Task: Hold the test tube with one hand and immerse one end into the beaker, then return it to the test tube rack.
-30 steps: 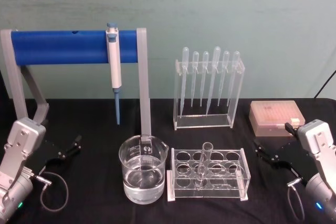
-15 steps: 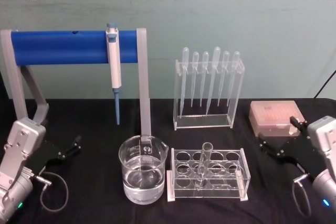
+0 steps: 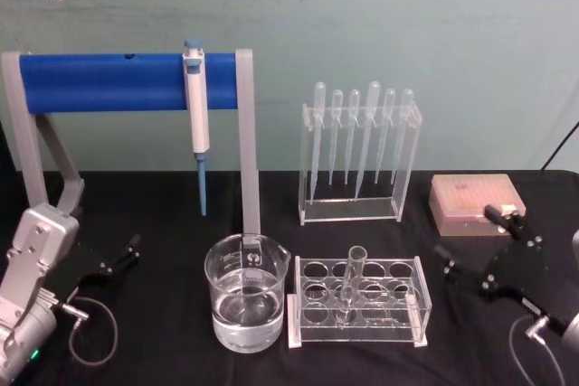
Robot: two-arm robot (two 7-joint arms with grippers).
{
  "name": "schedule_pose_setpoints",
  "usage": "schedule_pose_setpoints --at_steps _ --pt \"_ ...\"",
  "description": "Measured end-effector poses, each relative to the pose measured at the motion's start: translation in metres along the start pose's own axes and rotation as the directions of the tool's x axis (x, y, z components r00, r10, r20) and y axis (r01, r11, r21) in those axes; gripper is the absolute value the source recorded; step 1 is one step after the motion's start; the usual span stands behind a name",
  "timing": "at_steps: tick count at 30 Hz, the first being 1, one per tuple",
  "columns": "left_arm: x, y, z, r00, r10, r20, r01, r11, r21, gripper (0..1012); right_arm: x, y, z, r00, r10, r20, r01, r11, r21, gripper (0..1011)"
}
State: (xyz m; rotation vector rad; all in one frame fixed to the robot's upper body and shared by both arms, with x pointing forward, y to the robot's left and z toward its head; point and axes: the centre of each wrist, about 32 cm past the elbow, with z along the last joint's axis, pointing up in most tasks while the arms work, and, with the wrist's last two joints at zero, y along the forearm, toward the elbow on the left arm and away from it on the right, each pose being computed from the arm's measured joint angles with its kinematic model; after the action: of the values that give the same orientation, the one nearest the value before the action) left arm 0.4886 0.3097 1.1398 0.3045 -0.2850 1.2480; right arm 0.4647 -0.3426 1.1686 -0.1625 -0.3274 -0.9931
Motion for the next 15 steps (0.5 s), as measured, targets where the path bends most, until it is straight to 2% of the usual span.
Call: schedule_pose_setpoints --at_steps 3,7,10,11,14,15 --pt "0.0000 0.0000 0.0000 1.0000 0.000 0.000 0.000 1.0000 0.000 1000 0.004 -0.007 0.001 0.993 0.115 -0.003 -0.115 0.993 0.014 1000" --pt "0.0000 0.0000 0.0000 1.0000 0.000 0.000 0.000 1.0000 0.000 1000 0.005 -0.010 0.001 0.978 0.208 -0.001 -0.208 0.978 0.022 1000" --pt "0.0000 0.0000 0.0000 1.0000 0.000 0.000 0.000 1.0000 0.000 1000 0.007 -0.008 0.003 0.950 0.311 0.014 -0.311 0.950 0.033 1000" --pt "0.0000 0.0000 0.0000 1.0000 0.000 0.000 0.000 1.0000 0.000 1000 0.007 -0.008 0.003 0.950 0.311 0.014 -0.311 0.950 0.033 1000" --pt "0.0000 0.0000 0.0000 1.0000 0.000 0.000 0.000 1.0000 0.000 1000 0.007 -0.002 0.004 0.916 0.400 0.021 -0.400 0.915 0.051 1000" --pt "0.0000 0.0000 0.0000 1.0000 0.000 0.000 0.000 1.0000 0.000 1000 0.007 0.000 0.004 0.910 0.414 0.019 -0.414 0.908 0.057 1000"
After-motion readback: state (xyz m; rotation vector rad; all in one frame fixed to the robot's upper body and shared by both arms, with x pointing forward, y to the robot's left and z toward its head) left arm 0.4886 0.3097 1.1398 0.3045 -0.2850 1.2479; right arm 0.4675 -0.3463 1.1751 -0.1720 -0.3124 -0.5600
